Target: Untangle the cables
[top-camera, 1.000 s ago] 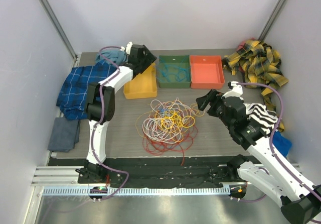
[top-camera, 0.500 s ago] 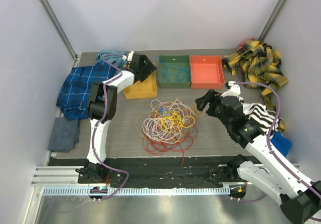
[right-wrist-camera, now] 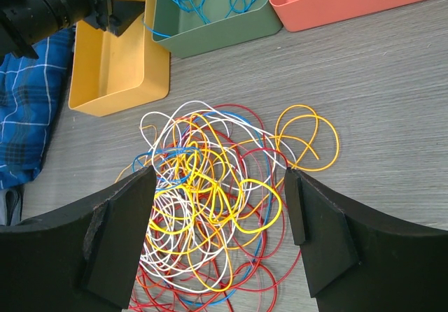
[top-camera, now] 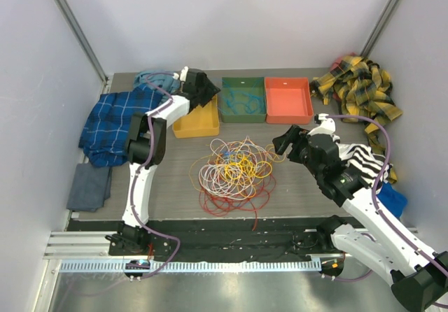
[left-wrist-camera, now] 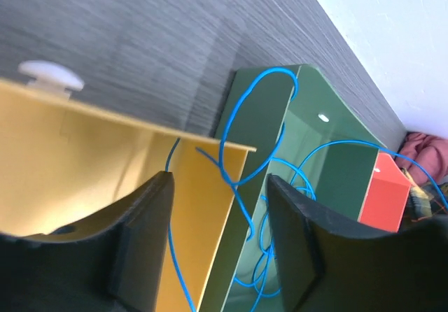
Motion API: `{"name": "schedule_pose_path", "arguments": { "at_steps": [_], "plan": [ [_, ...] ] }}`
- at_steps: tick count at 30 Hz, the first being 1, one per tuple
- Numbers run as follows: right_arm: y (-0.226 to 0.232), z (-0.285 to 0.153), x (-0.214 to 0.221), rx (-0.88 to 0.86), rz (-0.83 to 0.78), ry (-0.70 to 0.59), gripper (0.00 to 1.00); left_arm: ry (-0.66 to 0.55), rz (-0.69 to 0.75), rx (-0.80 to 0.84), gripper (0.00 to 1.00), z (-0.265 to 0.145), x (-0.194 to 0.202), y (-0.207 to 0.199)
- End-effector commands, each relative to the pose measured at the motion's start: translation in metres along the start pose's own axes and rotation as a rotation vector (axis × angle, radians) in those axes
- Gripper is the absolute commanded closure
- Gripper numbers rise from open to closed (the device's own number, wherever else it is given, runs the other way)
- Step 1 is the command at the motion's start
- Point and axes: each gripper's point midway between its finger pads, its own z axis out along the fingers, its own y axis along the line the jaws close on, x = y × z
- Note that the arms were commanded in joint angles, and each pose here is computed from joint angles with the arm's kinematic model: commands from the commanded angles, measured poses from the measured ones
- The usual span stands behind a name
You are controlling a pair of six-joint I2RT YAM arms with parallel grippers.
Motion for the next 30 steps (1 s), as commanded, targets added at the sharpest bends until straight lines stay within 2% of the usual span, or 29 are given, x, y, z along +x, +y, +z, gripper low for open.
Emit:
{"name": "schedule_pose_path", "arguments": {
  "at_steps": [1,2,4,7,12,23,30],
  "plan": [
    [0.003,0.001,-0.012,-0.005,-0.010,-0.050,0.18,-0.030,-0.004,0.059,0.46,0.006,-0.013,-0.018],
    [0.003,0.001,-0.012,-0.004,-0.009,-0.053,0.18,-0.030,-0.005,0.057,0.53,0.009,-0.012,-0.015],
    [0.001,0.002,-0.011,0.000,-0.013,-0.050,0.18,-0.026,-0.005,0.056,0.60,0.011,-0.011,-0.013],
    [0.001,0.002,-0.011,0.000,-0.015,-0.050,0.18,-0.015,-0.005,0.064,0.80,0.013,-0.006,-0.013],
    [0.001,0.002,-0.011,0.002,-0.015,-0.050,0.18,-0.027,0.005,0.093,0.98,0.004,-0.013,-0.023],
    [0.002,-0.002,-0.013,-0.011,-0.005,-0.062,0.18,-0.104,0.046,0.206,1.00,-0.044,-0.050,-0.079],
    [0.001,-0.007,-0.014,-0.017,-0.004,-0.073,0.18,-0.114,0.059,0.230,1.00,-0.047,-0.056,-0.091]
  ]
}}
